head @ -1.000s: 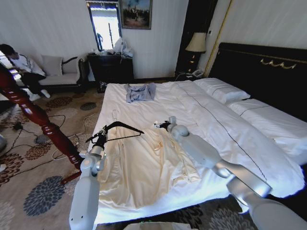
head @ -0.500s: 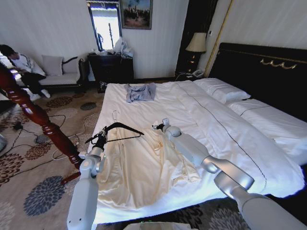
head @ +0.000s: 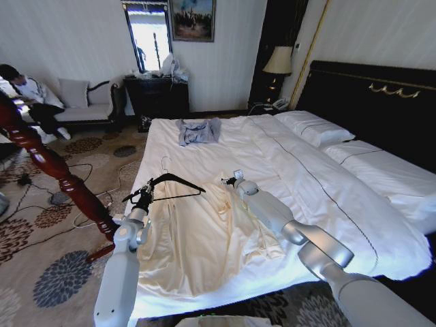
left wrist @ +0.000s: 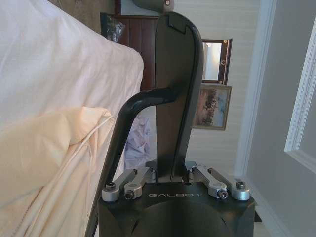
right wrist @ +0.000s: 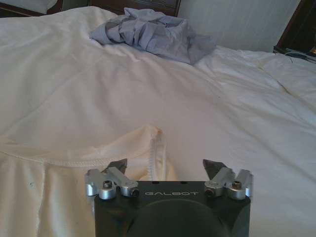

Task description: Pick up the clothes from the bed and hang them on the clothes hanger.

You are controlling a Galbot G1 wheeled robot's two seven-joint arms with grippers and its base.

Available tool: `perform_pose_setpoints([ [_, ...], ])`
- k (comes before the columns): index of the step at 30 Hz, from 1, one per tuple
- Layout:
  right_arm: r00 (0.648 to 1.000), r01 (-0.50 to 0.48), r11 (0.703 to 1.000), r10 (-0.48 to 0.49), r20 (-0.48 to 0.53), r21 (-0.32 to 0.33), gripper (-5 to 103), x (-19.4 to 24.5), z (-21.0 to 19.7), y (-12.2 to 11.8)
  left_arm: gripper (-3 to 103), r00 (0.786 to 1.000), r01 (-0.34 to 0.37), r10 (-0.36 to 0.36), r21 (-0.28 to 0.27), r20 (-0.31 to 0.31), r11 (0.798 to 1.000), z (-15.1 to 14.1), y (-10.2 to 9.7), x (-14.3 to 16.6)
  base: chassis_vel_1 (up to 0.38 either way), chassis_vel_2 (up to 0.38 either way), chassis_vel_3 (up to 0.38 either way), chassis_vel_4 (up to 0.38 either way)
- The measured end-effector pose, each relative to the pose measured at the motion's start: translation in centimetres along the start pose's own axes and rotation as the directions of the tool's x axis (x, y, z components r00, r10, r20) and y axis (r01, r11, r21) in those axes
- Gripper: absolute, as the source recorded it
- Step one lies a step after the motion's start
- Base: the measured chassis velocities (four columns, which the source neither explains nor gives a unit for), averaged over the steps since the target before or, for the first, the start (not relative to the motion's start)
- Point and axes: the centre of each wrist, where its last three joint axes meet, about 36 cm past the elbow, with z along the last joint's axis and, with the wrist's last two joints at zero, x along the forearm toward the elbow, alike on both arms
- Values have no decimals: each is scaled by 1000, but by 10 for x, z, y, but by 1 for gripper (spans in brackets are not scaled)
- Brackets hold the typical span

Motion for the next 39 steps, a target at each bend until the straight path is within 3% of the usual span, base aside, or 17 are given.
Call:
perform_pose_setpoints([
  [7, 1000, -5, 1000, 6, -11, 8, 74, -6, 0, 2, 23, 1000, -5, 5, -7, 0, 1000, -2, -1, 0, 0, 0, 0, 0],
  [11, 1000, -8, 1000, 8, -22, 13, 62, -10, 2, 2, 23, 1000, -5, 5, -6, 3, 1000, -3, -1, 0, 0, 0, 0, 0],
  [18, 1000, -7, 1000, 7, -30, 20, 56, -13, 3, 5, 23, 1000, -2, 2, -5, 5, 1000, -3, 2, 0, 0, 0, 0, 0],
  [22, 1000, -9, 1000, 9, -29, 21, 36, -15, 2, 5, 23, 1000, -3, 3, -6, 7, 1000, -4, 4, 0, 0, 0, 0, 0],
  [24, 1000, -9, 1000, 9, -29, 21, 36, -15, 2, 5, 23, 1000, -3, 3, -6, 7, 1000, -4, 4, 0, 0, 0, 0, 0],
  [30, 999, -4, 1000, 4, -34, 26, 9, -16, 4, 4, 23, 1000, -2, 2, -5, 7, 1000, -3, 5, 1, 0, 0, 0, 0],
  [32, 999, -2, 1000, 3, -34, 26, 9, -17, 5, 5, 23, 1000, -2, 2, -5, 6, 1000, -3, 6, 1, 0, 0, 0, 0],
  [34, 999, -1, 1000, 1, -34, 25, 1, -17, 4, 6, 23, 1000, -6, 6, -5, 5, 1000, -3, 5, 0, 0, 0, 0, 0],
  [39, 1000, 9, 999, -9, -24, 31, 0, -15, 2, 8, 23, 1000, -3, 3, -3, 3, 1000, 1, 7, -1, 0, 0, 0, 0],
])
